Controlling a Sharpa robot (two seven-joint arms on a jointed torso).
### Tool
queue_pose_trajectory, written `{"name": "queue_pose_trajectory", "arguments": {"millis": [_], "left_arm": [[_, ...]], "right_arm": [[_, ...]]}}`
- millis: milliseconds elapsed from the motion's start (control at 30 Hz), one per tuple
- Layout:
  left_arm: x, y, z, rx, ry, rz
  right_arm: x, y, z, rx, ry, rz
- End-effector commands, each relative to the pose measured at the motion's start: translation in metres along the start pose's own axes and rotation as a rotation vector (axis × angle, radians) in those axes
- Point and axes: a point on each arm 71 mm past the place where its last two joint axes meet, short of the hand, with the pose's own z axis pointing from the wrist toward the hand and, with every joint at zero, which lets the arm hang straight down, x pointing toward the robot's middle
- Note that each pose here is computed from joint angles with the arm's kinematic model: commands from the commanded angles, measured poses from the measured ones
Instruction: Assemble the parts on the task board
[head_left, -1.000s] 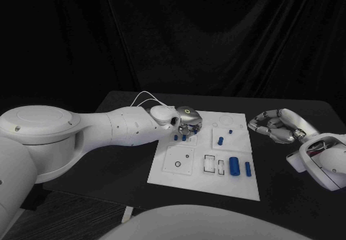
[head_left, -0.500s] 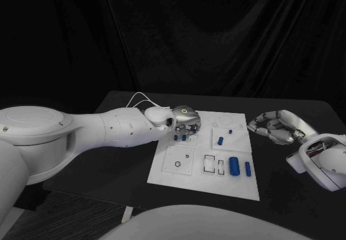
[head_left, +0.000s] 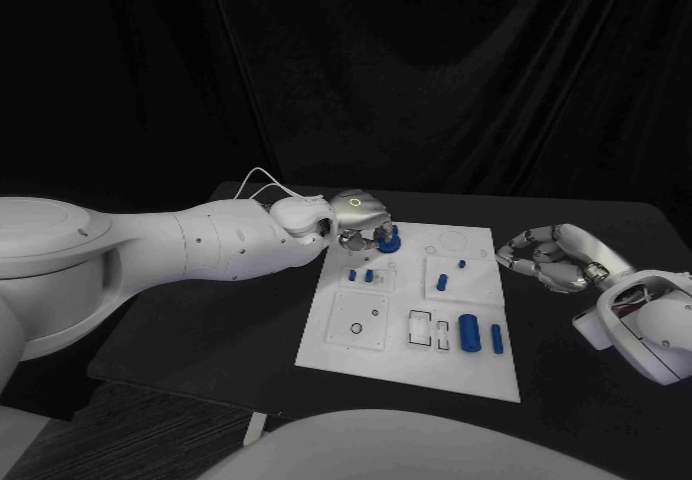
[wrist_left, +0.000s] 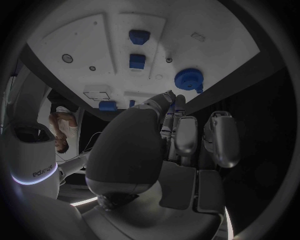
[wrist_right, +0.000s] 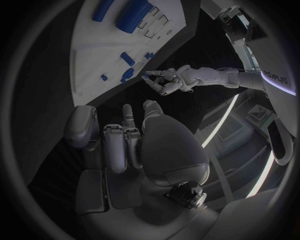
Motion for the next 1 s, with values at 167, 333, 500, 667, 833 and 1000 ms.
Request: {"name": "queue_pose_trajectory", "arguments": {"millis": [167,333,500,667,833,1000], "left_arm": [[0.0007,0.0090,-0.0052,-0.025,0.040,-0.043],[0.0034,0.0155,-0.0095,-0.042,0.071,-0.048],[0.0063,0.0195,-0.0118,-0.053,0.094,-0.051],[0.0098,0.0194,-0.0114,-0.055,0.114,-0.056],[0.0142,0.0180,-0.0105,-0.057,0.135,-0.063],[0.0178,0.0161,-0.0100,-0.054,0.147,-0.068]], "right_arm": [[0.004,-0.004,0.000,0.028,0.022,-0.002],[0.005,-0.005,0.000,0.033,0.025,-0.002],[0.005,-0.006,0.000,0.036,0.027,-0.002],[0.006,-0.006,0.000,0.039,0.029,-0.002],[0.006,-0.006,0.000,0.040,0.031,-0.002],[0.006,-0.006,0.000,0.040,0.032,-0.002]]}}
